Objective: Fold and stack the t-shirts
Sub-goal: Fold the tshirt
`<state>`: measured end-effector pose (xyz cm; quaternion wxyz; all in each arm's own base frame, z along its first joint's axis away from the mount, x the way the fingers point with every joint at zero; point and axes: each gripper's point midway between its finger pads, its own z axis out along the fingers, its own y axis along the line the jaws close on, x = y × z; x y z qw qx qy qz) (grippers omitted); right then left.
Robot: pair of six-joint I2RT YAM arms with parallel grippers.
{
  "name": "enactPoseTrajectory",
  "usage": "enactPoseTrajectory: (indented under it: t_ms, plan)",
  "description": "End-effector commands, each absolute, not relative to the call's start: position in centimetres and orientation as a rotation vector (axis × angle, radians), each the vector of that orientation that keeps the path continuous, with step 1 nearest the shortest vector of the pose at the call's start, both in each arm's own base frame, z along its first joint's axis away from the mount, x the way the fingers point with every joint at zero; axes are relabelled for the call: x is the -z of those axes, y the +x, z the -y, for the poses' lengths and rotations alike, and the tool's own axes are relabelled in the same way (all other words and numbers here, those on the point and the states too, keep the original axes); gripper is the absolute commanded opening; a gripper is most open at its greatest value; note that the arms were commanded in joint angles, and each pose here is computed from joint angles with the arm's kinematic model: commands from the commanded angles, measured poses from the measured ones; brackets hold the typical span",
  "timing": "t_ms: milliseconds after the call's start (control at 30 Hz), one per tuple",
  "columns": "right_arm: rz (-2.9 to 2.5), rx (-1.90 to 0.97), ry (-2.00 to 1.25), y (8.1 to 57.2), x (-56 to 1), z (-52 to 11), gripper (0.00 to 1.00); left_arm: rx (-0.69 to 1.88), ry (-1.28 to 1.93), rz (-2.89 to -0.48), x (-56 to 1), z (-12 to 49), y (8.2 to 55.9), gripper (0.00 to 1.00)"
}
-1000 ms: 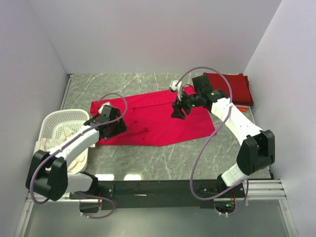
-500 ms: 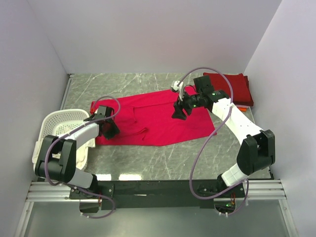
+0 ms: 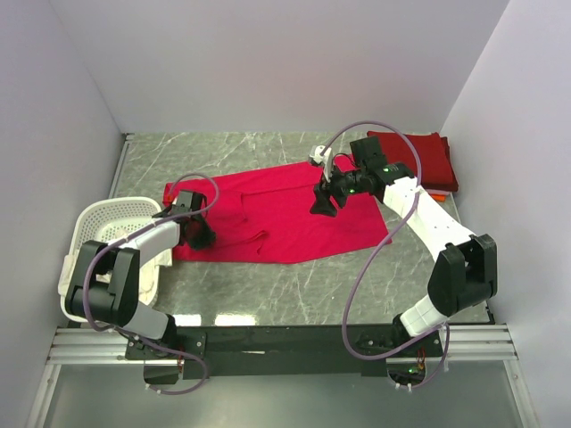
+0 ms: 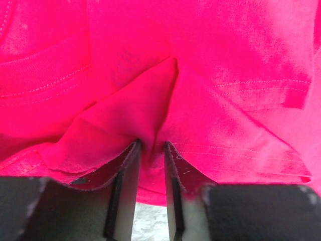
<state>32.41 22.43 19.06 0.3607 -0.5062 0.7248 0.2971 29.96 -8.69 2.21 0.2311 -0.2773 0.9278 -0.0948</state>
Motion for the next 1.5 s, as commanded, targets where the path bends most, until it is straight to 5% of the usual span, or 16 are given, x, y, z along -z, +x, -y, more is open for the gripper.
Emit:
enactPoseTrajectory:
  t_ms: [0,200,533,1467]
  plan:
    - [-1.835,-0.775,-1.295,32.6,-19.7,-22.5,0.68,0.290,-0.733,-2.546,-2.5,9.2,30.8,0.29]
    - [-1.835,-0.786,-1.298,32.5,-19.7,-22.5,0.68,0.288,-0.718,-2.525,-3.6,9.0,31.1,0.21]
    - [-1.831,-0.785,-1.301,32.4,-19.8,-22.5,0.68,0.343,-0.676,-2.509,-5.4,9.6,30.9,0.31]
    - [-1.832,-0.791,-1.300,32.4,-19.8,-22.3,0.68,0.314,-0.669,-2.541,-4.1,9.7,31.1,0.26]
